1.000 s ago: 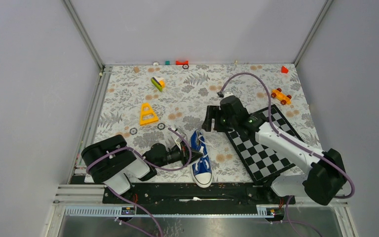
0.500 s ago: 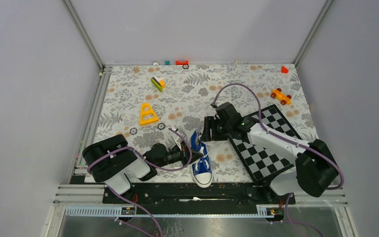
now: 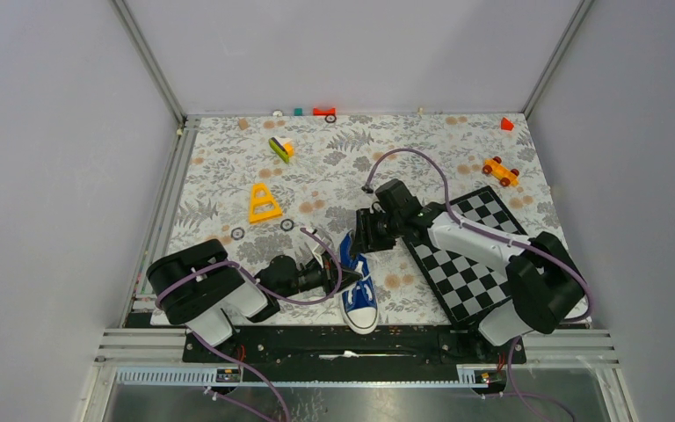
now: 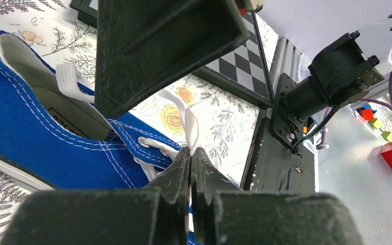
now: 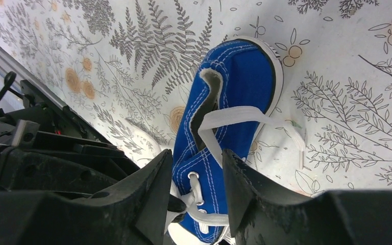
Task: Tie the shoes
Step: Pick up the shoelace at the center of the board.
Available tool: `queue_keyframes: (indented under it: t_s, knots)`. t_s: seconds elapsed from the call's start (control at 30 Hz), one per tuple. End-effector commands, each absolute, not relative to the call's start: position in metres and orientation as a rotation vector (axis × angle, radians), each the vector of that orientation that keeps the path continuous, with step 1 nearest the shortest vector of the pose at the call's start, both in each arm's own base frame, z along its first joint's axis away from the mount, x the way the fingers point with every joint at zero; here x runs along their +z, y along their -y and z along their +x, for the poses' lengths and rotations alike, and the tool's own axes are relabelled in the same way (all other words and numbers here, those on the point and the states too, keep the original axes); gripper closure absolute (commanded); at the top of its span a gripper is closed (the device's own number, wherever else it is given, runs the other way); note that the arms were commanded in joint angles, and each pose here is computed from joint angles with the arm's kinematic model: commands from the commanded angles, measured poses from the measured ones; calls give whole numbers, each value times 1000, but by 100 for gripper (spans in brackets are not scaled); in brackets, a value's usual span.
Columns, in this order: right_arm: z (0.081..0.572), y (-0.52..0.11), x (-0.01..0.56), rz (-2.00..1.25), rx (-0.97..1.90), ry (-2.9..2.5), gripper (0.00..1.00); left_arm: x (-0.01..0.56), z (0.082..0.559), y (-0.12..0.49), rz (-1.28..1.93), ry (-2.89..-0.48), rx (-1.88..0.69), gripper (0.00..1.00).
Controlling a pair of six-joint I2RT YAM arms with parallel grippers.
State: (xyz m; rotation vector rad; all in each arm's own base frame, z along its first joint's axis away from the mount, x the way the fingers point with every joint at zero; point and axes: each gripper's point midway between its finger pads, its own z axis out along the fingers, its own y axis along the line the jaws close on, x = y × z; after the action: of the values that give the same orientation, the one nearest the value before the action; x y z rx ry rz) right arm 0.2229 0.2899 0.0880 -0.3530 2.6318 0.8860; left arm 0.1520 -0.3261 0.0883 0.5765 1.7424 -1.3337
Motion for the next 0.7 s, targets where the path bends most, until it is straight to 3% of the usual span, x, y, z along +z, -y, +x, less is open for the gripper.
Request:
queue_keyframes:
  t_s: [0.0, 0.1, 0.2, 0.3, 0.37, 0.67]
  knots:
    - [226, -298, 92, -425, 889, -2615, 54, 112, 153, 332, 565, -1641, -1379, 100]
    - [227, -297, 85, -438, 856, -2635, 59, 113, 152, 332, 567, -1639, -1381, 100]
    - [229, -296, 86, -428, 848, -2624, 79, 112, 152, 331, 566, -1642, -1380, 100]
    - [231, -296, 93, -426, 846, -2605, 84, 112, 152, 331, 567, -1641, -1378, 100]
    - [231, -295, 98, -427, 847, -2596, 99, 113, 152, 331, 567, -1639, -1379, 100]
    - [224, -298, 129, -408, 940, -2511, 100, 112, 152, 331, 567, -1640, -1379, 100]
